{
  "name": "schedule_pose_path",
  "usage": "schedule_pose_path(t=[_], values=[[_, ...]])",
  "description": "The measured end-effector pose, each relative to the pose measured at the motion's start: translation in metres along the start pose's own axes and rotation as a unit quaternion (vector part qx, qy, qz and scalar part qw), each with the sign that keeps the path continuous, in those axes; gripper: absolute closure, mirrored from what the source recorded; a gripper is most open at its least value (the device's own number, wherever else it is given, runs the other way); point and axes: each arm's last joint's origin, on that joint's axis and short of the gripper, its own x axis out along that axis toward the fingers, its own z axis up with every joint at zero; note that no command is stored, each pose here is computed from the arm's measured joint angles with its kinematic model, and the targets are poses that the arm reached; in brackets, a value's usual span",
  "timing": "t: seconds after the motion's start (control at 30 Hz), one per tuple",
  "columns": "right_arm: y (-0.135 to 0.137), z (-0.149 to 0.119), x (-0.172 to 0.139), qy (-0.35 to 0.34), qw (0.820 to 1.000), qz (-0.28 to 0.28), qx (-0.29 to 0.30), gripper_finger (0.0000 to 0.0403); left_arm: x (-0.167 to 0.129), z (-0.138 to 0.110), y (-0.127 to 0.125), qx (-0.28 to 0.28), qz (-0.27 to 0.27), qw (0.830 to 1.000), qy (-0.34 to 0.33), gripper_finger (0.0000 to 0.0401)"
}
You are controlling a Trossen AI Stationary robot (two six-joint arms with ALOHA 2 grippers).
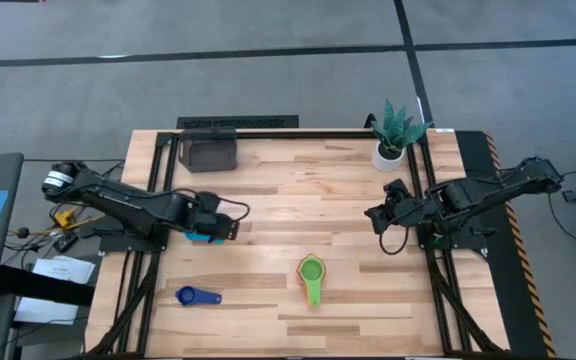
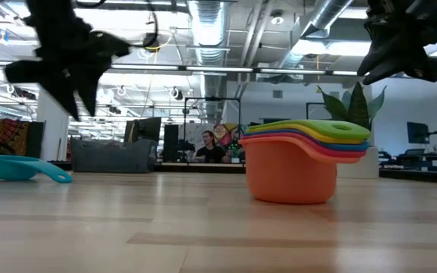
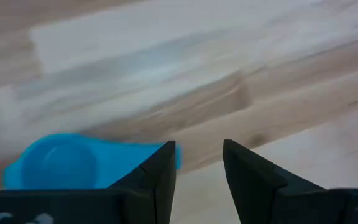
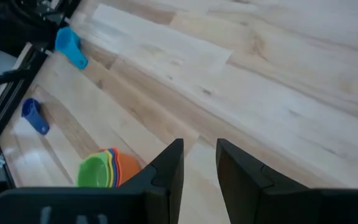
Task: Nest measuring cups in basket
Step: Stack the light blue measuring cup on top of the green measuring cup
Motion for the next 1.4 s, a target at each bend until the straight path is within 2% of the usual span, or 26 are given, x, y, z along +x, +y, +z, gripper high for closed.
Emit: schedule_pose_path(t=[0.2, 0.5, 0.9, 1.07, 1.17, 1.4], values=[[0.001, 0.001, 0.0, -0.003, 1.0, 0.005, -0.02, 0.0284, 0.014, -0.016, 0.028, -0.001, 0.076, 0.996, 0.045, 0.028], [0.001, 0.001, 0.0, -0.003, 1.0, 0.007, -0.02, 0.0284, 0.032, -0.03, 0.054, -0.01, 0.13, 0.986, 0.103, 0.028], [-0.001, 0.007, 0.003, -0.016, 1.0, -0.006, -0.006, 0.0284, 0.027, -0.028, 0.055, -0.029, 0.126, 0.986, 0.102, 0.028], [-0.003, 0.009, 0.004, -0.016, 1.0, -0.012, 0.001, 0.0284, 0.01, -0.023, 0.07, -0.075, 0.148, 0.985, 0.056, 0.028], [-0.004, 0.01, 0.004, -0.007, 1.0, -0.012, 0.004, 0.0284, 0.004, -0.021, 0.075, -0.097, 0.132, 0.986, 0.027, 0.028], [-0.005, 0.009, 0.004, -0.003, 1.0, -0.018, 0.001, 0.0284, 0.005, -0.021, 0.075, -0.1, 0.13, 0.986, 0.021, 0.028]])
